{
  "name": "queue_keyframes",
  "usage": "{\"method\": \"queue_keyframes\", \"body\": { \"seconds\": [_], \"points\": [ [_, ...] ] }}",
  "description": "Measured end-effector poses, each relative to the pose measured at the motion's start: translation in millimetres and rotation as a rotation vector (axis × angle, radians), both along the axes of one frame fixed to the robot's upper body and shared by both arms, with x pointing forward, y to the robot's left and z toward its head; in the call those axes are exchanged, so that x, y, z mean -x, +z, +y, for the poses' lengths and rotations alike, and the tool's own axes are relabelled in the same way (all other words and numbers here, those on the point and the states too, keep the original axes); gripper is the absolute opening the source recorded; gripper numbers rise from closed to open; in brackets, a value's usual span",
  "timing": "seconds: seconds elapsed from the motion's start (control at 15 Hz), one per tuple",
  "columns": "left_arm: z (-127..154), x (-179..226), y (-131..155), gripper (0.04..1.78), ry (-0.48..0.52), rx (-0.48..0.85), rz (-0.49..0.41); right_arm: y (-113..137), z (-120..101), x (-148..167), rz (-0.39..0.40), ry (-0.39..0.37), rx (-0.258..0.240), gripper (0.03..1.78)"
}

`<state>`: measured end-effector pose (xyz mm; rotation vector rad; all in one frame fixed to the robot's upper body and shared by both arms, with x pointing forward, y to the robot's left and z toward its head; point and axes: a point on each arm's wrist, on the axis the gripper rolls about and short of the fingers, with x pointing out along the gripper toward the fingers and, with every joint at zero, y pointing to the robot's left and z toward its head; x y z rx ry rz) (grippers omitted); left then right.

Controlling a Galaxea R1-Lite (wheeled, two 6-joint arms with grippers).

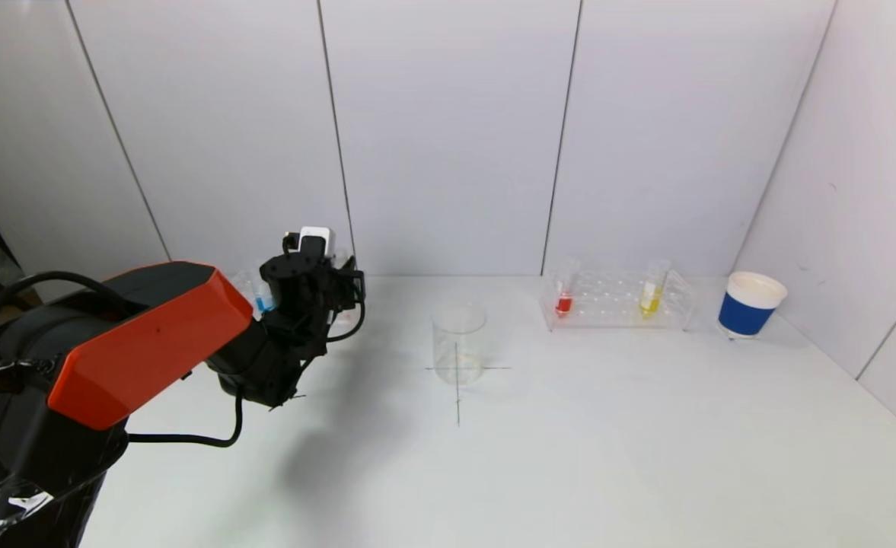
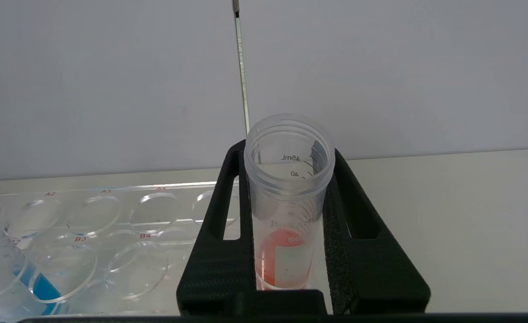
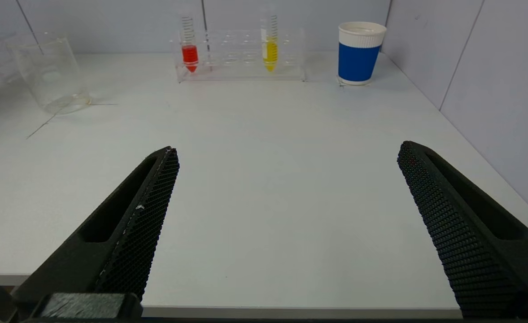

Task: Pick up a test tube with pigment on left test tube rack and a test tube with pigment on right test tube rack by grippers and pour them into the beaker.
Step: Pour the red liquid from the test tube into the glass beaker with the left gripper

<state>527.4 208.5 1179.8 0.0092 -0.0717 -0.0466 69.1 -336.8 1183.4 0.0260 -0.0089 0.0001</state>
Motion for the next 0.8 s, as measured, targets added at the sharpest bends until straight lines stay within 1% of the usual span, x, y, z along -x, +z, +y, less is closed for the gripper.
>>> {"method": "queue_keyframes", "body": {
  "seconds": [0.47, 0.8],
  "points": [
    [1.0, -0.4, -0.7, 0.44, 0.002, -0.003, 0.004, 0.0, 0.0, 0.0, 0.0, 0.0, 0.0, 1.77],
    [2.0, -0.1, 2.3, 0.44, 0.005, -0.029, 0.008, 0.0, 0.0, 0.0, 0.0, 0.0, 0.0, 1.77]
  ]
}}
